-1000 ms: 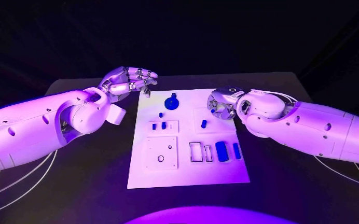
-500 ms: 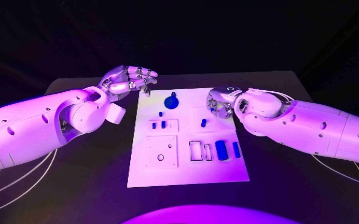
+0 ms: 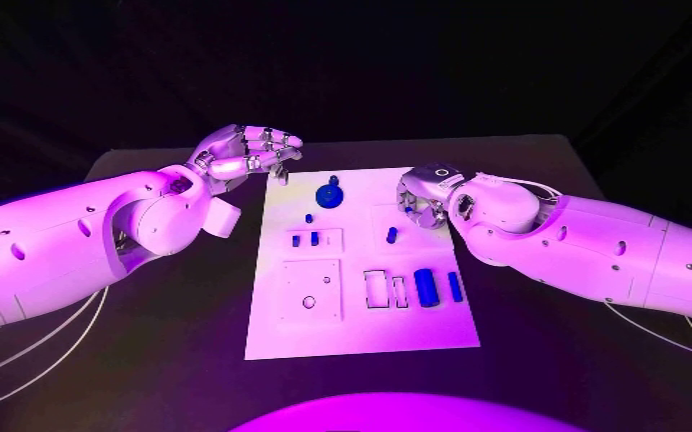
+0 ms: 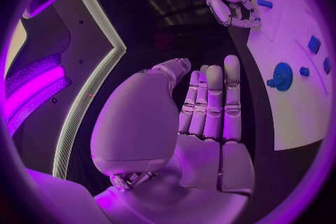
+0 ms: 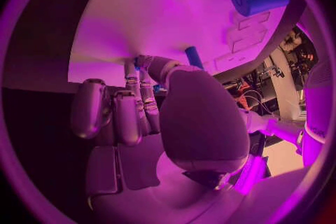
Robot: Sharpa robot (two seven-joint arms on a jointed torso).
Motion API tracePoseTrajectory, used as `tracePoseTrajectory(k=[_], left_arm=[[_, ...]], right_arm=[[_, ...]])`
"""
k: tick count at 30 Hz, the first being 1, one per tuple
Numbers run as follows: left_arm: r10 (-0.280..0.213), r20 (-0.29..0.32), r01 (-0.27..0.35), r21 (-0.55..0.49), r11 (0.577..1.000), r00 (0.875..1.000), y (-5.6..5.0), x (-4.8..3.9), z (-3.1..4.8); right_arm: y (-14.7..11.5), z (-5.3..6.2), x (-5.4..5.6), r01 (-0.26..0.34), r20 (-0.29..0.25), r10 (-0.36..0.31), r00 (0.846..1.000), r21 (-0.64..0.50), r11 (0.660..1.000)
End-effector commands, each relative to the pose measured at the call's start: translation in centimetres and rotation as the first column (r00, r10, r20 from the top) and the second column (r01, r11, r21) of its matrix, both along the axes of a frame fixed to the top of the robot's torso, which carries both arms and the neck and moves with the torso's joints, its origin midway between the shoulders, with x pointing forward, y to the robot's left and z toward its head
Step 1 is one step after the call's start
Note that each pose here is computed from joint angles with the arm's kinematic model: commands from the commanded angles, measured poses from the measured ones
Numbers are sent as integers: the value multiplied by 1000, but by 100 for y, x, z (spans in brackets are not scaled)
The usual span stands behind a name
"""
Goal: Assemble the parts on the task board
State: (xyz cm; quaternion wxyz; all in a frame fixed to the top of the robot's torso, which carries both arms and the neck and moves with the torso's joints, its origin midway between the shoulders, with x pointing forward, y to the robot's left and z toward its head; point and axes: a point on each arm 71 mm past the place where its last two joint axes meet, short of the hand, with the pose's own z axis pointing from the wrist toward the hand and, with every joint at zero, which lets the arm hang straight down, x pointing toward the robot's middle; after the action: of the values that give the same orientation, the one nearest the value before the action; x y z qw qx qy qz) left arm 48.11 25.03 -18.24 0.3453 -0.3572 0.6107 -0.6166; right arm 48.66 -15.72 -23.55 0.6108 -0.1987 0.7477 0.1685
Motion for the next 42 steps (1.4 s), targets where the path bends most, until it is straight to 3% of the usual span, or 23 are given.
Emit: tracePoseTrajectory(k=[1,17,27,35,42], left_arm=[[-12,16,12,-3,1000,1000,-16,-7,18],[-10,12,10,1,1000,1000,-3,-4,12],[-5,8,5,5,1000,1000,20,0,8],[-6,6,6,5,1000,1000,23,3,4],[-7,5,7,4,1000,1000,12,8,1]], right_arm=[[-3,-121,-60,2,-25,-3,1000,-32,999],[-33,-13,-95,3,52,-6,999,57,998],[-144,177,-157,-1,112,-19,994,180,984],[-184,343,-279,-44,157,-6,988,311,949],[-29,394,-466,-100,146,48,988,379,920]])
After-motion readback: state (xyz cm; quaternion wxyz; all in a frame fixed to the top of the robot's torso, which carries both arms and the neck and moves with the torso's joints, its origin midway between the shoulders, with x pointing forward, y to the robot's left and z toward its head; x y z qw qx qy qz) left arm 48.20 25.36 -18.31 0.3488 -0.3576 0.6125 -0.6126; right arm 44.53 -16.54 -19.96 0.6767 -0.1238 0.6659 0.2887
